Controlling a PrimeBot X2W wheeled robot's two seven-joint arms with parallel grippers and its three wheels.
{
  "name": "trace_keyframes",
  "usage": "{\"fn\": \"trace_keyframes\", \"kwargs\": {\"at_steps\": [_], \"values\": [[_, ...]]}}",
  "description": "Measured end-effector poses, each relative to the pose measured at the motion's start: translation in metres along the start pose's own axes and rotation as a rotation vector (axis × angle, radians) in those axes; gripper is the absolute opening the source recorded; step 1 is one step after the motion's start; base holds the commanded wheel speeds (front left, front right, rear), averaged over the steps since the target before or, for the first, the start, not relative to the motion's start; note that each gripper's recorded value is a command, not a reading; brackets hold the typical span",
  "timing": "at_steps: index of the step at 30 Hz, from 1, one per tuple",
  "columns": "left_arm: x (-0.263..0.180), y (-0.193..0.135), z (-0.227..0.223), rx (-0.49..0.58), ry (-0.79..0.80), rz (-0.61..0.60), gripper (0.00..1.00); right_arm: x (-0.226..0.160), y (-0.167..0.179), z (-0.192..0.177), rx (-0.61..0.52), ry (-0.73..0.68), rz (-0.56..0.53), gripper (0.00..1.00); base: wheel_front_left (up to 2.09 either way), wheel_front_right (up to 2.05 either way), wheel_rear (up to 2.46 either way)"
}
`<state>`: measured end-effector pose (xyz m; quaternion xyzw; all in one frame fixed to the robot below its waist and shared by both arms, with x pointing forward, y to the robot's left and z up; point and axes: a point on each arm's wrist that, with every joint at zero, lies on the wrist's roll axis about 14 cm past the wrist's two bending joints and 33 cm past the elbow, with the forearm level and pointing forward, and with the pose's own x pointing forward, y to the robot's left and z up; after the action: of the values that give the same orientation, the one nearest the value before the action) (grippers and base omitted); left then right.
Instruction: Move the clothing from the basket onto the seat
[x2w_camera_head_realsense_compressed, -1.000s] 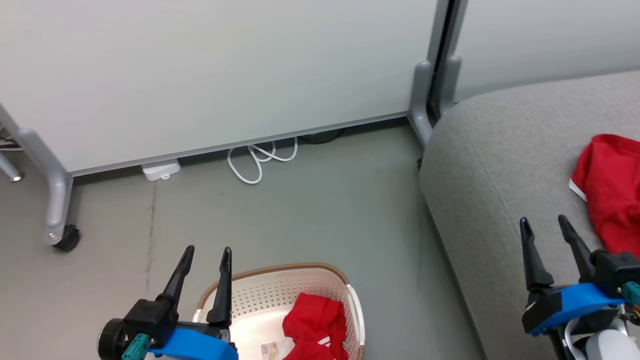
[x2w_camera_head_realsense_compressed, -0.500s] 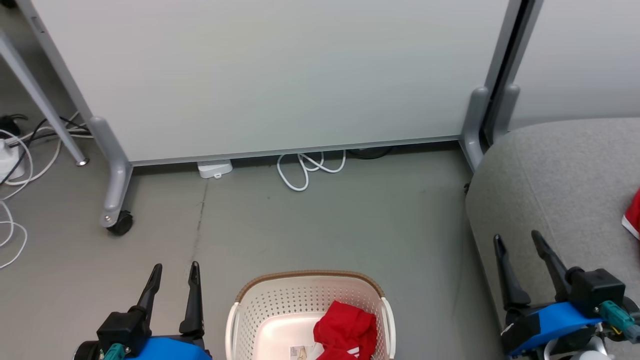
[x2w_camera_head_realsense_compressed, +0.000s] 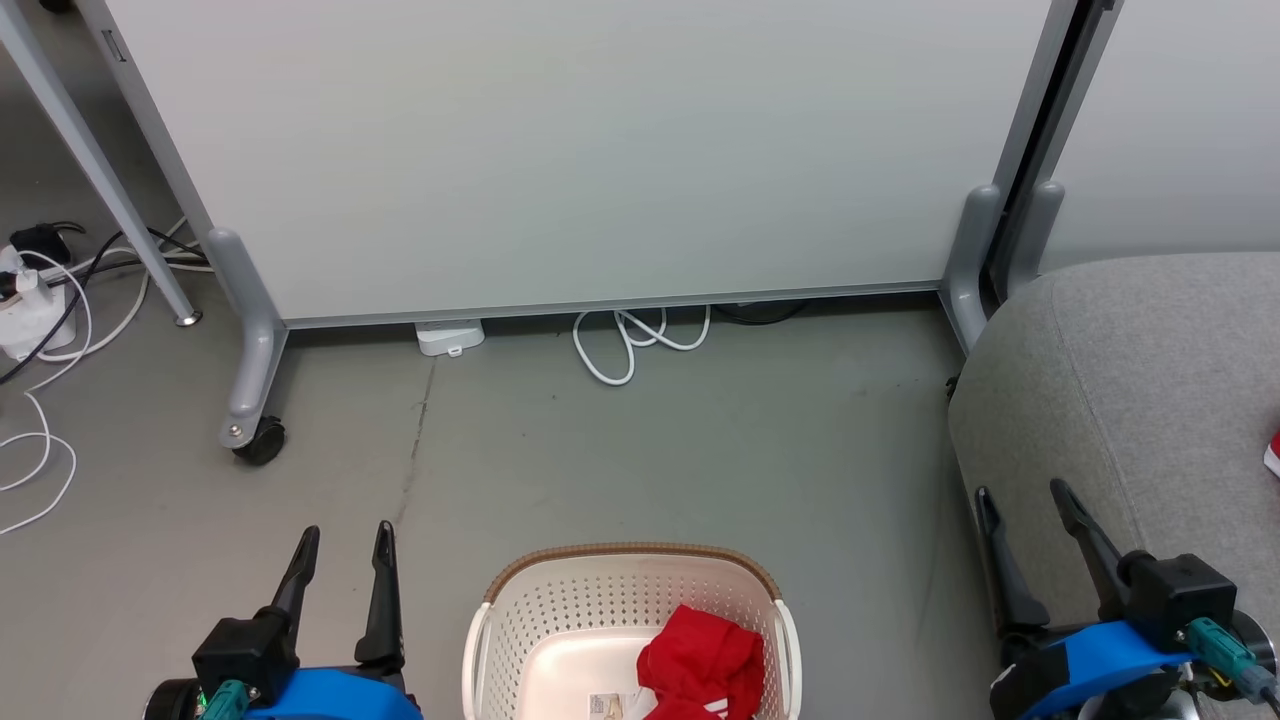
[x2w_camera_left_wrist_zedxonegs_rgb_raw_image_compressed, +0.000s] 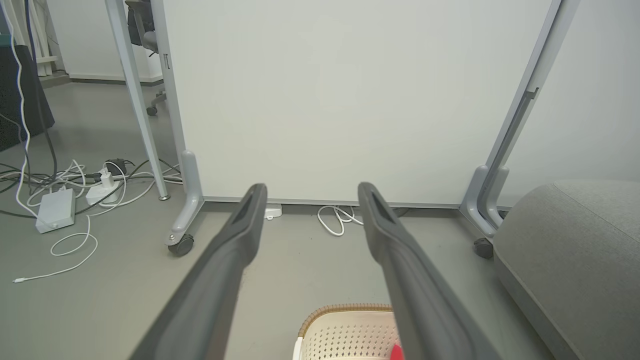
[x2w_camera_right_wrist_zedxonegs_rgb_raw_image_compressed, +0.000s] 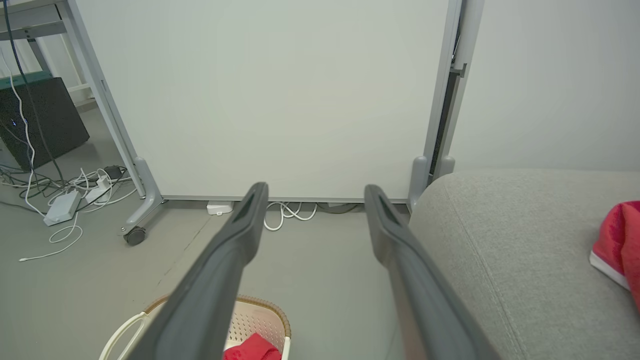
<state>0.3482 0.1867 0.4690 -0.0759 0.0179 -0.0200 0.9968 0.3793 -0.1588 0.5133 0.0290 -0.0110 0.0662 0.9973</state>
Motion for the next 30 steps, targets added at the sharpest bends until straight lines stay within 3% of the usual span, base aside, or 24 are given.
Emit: {"fn": "trace_keyframes", "kwargs": {"at_steps": [18,30], "values": [[0.008,-0.019,-0.012,-0.006,0.038,-0.053,1.00,-0.002,-0.004,-0.010,0.024,0.023,-0.016,1.00,0.00,0.00,0.00],[0.047,-0.054,-0.056,-0.011,0.170,-0.166,1.00,0.031,-0.006,-0.019,0.028,0.029,-0.009,1.00,0.00,0.00,0.00]]}}
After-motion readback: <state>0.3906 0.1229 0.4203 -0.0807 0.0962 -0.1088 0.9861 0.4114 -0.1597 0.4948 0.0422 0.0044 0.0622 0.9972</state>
